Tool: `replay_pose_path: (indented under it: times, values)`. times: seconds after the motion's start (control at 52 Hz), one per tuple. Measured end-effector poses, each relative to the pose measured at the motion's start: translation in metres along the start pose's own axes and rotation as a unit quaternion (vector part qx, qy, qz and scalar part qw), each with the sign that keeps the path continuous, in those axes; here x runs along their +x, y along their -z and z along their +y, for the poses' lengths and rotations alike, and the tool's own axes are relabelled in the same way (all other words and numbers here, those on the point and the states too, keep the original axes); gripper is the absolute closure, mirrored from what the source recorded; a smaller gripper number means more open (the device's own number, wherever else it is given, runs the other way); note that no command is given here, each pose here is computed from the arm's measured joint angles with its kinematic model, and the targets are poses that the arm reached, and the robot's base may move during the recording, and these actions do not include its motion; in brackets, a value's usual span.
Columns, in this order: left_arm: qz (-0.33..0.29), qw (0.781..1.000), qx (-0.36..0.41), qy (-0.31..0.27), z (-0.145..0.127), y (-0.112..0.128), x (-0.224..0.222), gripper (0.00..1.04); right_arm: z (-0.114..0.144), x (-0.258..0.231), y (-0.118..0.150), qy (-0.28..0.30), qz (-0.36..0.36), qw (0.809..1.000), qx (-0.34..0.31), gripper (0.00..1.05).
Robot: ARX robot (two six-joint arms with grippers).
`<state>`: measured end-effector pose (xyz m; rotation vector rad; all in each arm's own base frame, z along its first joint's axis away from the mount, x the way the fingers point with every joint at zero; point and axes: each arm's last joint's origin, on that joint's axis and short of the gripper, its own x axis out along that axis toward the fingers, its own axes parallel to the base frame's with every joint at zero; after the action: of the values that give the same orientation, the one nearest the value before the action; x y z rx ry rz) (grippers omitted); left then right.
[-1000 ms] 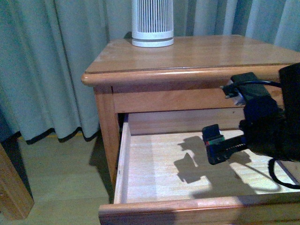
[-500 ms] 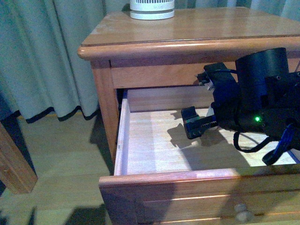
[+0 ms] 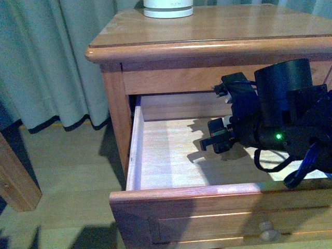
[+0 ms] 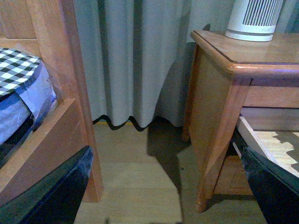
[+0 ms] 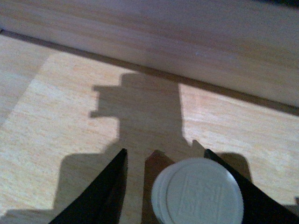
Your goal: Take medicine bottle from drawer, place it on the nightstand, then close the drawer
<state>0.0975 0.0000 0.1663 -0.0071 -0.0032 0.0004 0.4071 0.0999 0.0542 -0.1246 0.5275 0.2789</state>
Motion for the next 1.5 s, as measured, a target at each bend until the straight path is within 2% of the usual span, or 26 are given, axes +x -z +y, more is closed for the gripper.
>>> replay_pose_path:
  times: [0.077, 0.115, 0.288, 0.442, 0.538, 0.577, 0.712, 0.865, 0.942, 1.154, 1.308, 1.346, 1.5]
  values:
    - [0.000, 1.000, 0.000, 0.000, 0.000, 0.000, 0.000, 0.07, 0.003, -0.007, 0.005, -0.006, 0.001, 1.000, 0.001, 0.71]
    - [0.000, 1.000, 0.000, 0.000, 0.000, 0.000, 0.000, 0.07, 0.004, -0.011, 0.006, -0.009, -0.001, 1.000, 0.002, 0.74]
    - [0.000, 1.000, 0.000, 0.000, 0.000, 0.000, 0.000, 0.07, 0.012, -0.043, 0.000, -0.025, -0.022, 0.999, 0.010, 0.76]
    - [0.000, 1.000, 0.000, 0.000, 0.000, 0.000, 0.000, 0.07, 0.015, -0.087, -0.020, -0.036, -0.053, 0.998, 0.019, 0.76]
    - [0.000, 1.000, 0.000, 0.000, 0.000, 0.000, 0.000, 0.07, 0.011, -0.126, -0.054, -0.046, -0.086, 0.995, 0.023, 0.76]
    - [0.000, 1.000, 0.000, 0.000, 0.000, 0.000, 0.000, 0.07, 0.006, -0.141, -0.076, -0.044, -0.108, 0.993, 0.022, 0.76]
    - [0.000, 1.000, 0.000, 0.000, 0.000, 0.000, 0.000, 0.07, -0.017, -0.160, -0.141, -0.016, -0.168, 0.986, 0.019, 0.76]
    - [0.000, 1.000, 0.000, 0.000, 0.000, 0.000, 0.000, 0.07, -0.044, -0.139, -0.192, 0.026, -0.182, 0.983, 0.014, 0.76]
    - [0.000, 1.000, 0.000, 0.000, 0.000, 0.000, 0.000, 0.07, -0.055, -0.114, -0.205, 0.047, -0.170, 0.984, 0.009, 0.76]
    - [0.000, 1.000, 0.000, 0.000, 0.000, 0.000, 0.000, 0.07, -0.061, -0.038, -0.209, 0.067, -0.110, 0.992, -0.001, 0.76]
    - [0.000, 1.000, 0.000, 0.000, 0.000, 0.000, 0.000, 0.07, -0.055, -0.011, -0.210, 0.072, -0.100, 0.992, -0.007, 0.76]
    - [0.000, 1.000, 0.000, 0.000, 0.000, 0.000, 0.000, 0.07, -0.053, -0.009, -0.212, 0.072, -0.102, 0.992, -0.011, 0.74]
    - [0.000, 1.000, 0.000, 0.000, 0.000, 0.000, 0.000, 0.07, -0.047, -0.011, -0.221, 0.061, -0.122, 0.991, -0.006, 0.48]
